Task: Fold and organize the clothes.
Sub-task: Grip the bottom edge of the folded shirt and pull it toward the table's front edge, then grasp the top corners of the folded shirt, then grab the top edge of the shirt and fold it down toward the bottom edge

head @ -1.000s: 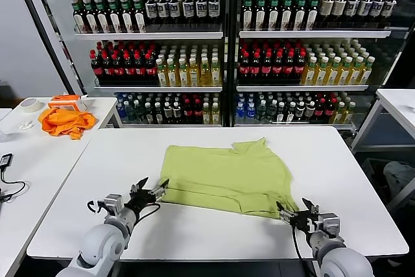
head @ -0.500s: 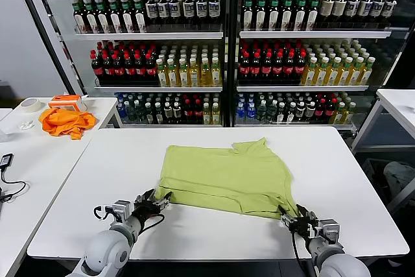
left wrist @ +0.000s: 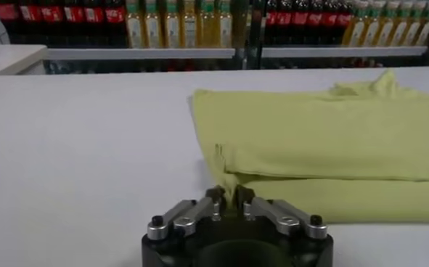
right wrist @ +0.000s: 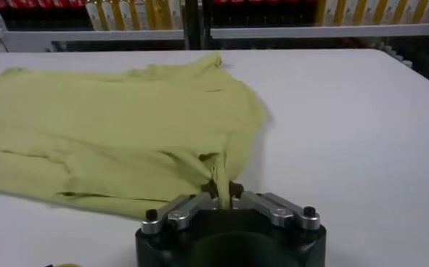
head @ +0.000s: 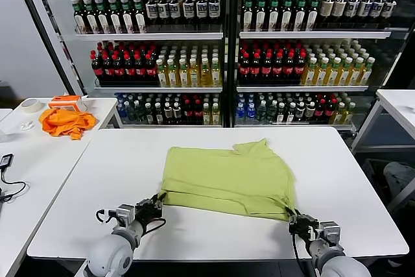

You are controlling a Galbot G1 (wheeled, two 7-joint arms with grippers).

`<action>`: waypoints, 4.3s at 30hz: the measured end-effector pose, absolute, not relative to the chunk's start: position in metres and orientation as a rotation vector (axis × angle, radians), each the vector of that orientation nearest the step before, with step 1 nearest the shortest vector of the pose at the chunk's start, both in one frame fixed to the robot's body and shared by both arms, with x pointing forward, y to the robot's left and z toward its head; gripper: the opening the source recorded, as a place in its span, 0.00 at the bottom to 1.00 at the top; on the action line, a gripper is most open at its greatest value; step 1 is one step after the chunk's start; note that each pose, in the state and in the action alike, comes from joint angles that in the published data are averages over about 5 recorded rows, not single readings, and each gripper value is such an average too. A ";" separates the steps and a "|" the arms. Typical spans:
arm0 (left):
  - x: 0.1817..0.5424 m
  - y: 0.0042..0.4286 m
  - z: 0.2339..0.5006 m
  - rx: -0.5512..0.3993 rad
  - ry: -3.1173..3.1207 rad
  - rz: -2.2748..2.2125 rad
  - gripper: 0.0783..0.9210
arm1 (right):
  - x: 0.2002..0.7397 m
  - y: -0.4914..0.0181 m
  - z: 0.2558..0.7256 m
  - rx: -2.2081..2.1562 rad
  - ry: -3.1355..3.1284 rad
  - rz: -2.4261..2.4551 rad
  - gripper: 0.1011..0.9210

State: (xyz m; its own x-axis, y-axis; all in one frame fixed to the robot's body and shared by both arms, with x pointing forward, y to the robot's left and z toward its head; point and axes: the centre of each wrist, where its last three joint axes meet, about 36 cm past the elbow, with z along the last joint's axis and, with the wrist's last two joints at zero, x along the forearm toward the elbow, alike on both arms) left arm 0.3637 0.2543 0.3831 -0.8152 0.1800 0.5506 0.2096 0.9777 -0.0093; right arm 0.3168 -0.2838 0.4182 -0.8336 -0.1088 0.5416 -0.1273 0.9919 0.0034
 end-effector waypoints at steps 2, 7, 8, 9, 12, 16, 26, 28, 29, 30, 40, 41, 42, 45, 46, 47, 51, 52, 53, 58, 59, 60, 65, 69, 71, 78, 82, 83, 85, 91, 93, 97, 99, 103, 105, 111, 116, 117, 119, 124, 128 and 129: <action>0.353 0.258 0.385 -0.263 -2.544 -0.078 0.01 | 0.309 -0.281 0.421 0.179 -2.561 0.053 0.03; 0.326 0.269 0.392 -0.238 -2.539 -0.098 0.01 | 0.290 -0.273 0.427 0.213 -2.554 0.072 0.03; 0.322 0.271 0.394 -0.233 -2.538 -0.103 0.01 | 0.286 -0.271 0.428 0.217 -2.552 0.077 0.03; 0.317 0.273 0.395 -0.229 -2.535 -0.106 0.01 | 0.283 -0.270 0.428 0.221 -2.550 0.082 0.03; 0.306 0.276 0.400 -0.222 -2.528 -0.112 0.01 | 0.275 -0.268 0.429 0.224 -2.546 0.101 0.05; 0.297 0.279 0.408 -0.214 -2.523 -0.124 0.06 | 0.267 -0.268 0.432 0.222 -2.546 0.136 0.15; 0.295 0.283 0.442 -0.208 -2.577 -0.101 0.38 | 0.258 -0.266 0.462 0.240 -2.580 0.203 0.51; 0.296 0.283 0.448 -0.213 -2.592 -0.088 0.44 | 0.258 -0.266 0.473 0.243 -2.602 0.215 0.58; 0.297 0.284 0.451 -0.217 -2.598 -0.081 0.48 | 0.259 -0.266 0.478 0.246 -2.613 0.218 0.62; 0.298 0.284 0.452 -0.222 -2.603 -0.075 0.51 | 0.260 -0.267 0.482 0.250 -2.624 0.220 0.65; 0.337 0.290 0.448 -0.276 -2.648 -0.016 0.84 | 0.309 -0.268 0.494 0.257 -2.723 0.157 0.88; 0.343 0.290 0.446 -0.279 -2.652 -0.010 0.86 | 0.318 -0.269 0.492 0.256 -2.729 0.148 0.88; 0.350 0.290 0.444 -0.283 -2.655 -0.004 0.87 | 0.328 -0.268 0.490 0.255 -2.734 0.140 0.88; 0.370 0.291 0.437 -0.295 -2.661 0.011 0.88 | 0.357 -0.268 0.485 0.253 -2.746 0.118 0.88; 0.377 0.291 0.435 -0.299 -2.663 0.015 0.88 | 0.367 -0.267 0.483 0.252 -2.749 0.112 0.88; 0.383 0.291 0.433 -0.304 -2.664 0.018 0.88 | 0.377 -0.267 0.482 0.250 -2.753 0.105 0.88; 0.410 0.292 0.424 -0.318 -2.663 0.025 0.88 | 0.416 -0.263 0.477 0.247 -2.761 0.082 0.88; 0.417 0.292 0.422 -0.321 -2.663 0.026 0.88 | 0.425 -0.261 0.476 0.245 -2.760 0.077 0.88; 0.424 0.293 0.419 -0.324 -2.662 0.027 0.88 | 0.435 -0.259 0.474 0.244 -2.759 0.070 0.88; 0.455 0.296 0.408 -0.335 -2.654 0.025 0.88 | 0.480 -0.247 0.462 0.226 -2.735 0.040 0.88; 0.461 0.296 0.406 -0.335 -2.651 0.023 0.88 | 0.488 -0.245 0.459 0.220 -2.728 0.036 0.88; 0.467 0.297 0.404 -0.336 -2.648 0.022 0.88 | 0.496 -0.242 0.456 0.214 -2.721 0.032 0.88; 0.490 0.303 0.395 -0.336 -2.630 0.018 0.88 | 0.531 -0.231 0.439 0.186 -2.688 0.023 0.88; 0.503 0.306 0.389 -0.340 -2.619 0.015 0.88 | 0.551 -0.222 0.428 0.173 -2.667 0.018 0.88; 0.509 0.307 0.387 -0.337 -2.614 0.011 0.88 | 0.559 -0.219 0.422 0.168 -2.656 0.016 0.88; 0.518 0.313 0.381 -0.329 -2.596 0.003 0.88 | 0.574 -0.209 0.401 0.152 -2.622 0.007 0.88; 0.520 0.315 0.380 -0.329 -2.589 0.000 0.88 | 0.581 -0.206 0.396 0.150 -2.620 -0.005 0.88; 0.521 0.315 0.379 -0.329 -2.588 -0.001 0.88 | 0.583 -0.205 0.395 0.150 -2.621 -0.008 0.88; 0.522 0.315 0.378 -0.328 -2.586 -0.004 0.88 | 0.585 -0.202 0.394 0.150 -2.622 -0.010 0.86; 0.523 0.314 0.374 -0.336 -2.583 -0.002 0.77 | 0.589 -0.197 0.391 0.153 -2.614 -0.005 0.68; 0.522 0.314 0.374 -0.340 -2.582 0.001 0.70 | 0.590 -0.196 0.391 0.152 -2.612 -0.004 0.60; 0.521 0.312 0.373 -0.347 -2.580 0.006 0.56 | 0.592 -0.196 0.391 0.149 -2.607 -0.002 0.46; 0.520 0.311 0.372 -0.350 -2.579 0.010 0.50 | 0.593 -0.195 0.391 0.149 -2.605 -0.002 0.39; 0.518 0.309 0.370 -0.357 -2.579 0.020 0.35 | 0.593 -0.193 0.391 0.149 -2.601 -0.001 0.25; 0.517 0.307 0.369 -0.361 -2.579 0.025 0.29 | 0.592 -0.193 0.391 0.150 -2.600 0.001 0.18; 0.516 0.307 0.370 -0.362 -2.594 0.036 0.09 | 0.588 -0.194 0.390 0.162 -2.613 0.004 0.02; 0.513 0.313 0.373 -0.350 -2.613 0.050 0.01 | 0.581 -0.199 0.395 0.175 -2.642 0.012 0.01; 0.511 0.314 0.374 -0.349 -2.618 0.052 0.01 | 0.579 -0.200 0.397 0.178 -2.650 0.013 0.01; 0.507 0.314 0.377 -0.349 -2.632 0.060 0.01 | 0.574 -0.201 0.402 0.185 -2.665 0.012 0.01; 0.493 0.314 0.384 -0.364 -2.673 0.079 0.01 | 0.555 -0.204 0.418 0.206 -2.703 0.010 0.01; 0.479 0.315 0.388 -0.380 -2.694 0.086 0.01 | 0.535 -0.208 0.427 0.219 -2.721 0.017 0.01; 0.474 0.314 0.389 -0.385 -2.697 0.086 0.01 | 0.529 -0.209 0.428 0.223 -2.723 0.019 0.01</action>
State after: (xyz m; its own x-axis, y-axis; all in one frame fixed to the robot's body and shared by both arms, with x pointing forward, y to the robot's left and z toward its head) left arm 0.4745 0.3144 0.3890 -0.8767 0.2803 0.3910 0.2548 0.9599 -0.1169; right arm 0.5288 -0.2091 0.4278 -0.9047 -0.1530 0.3977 -0.1586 0.9872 0.0191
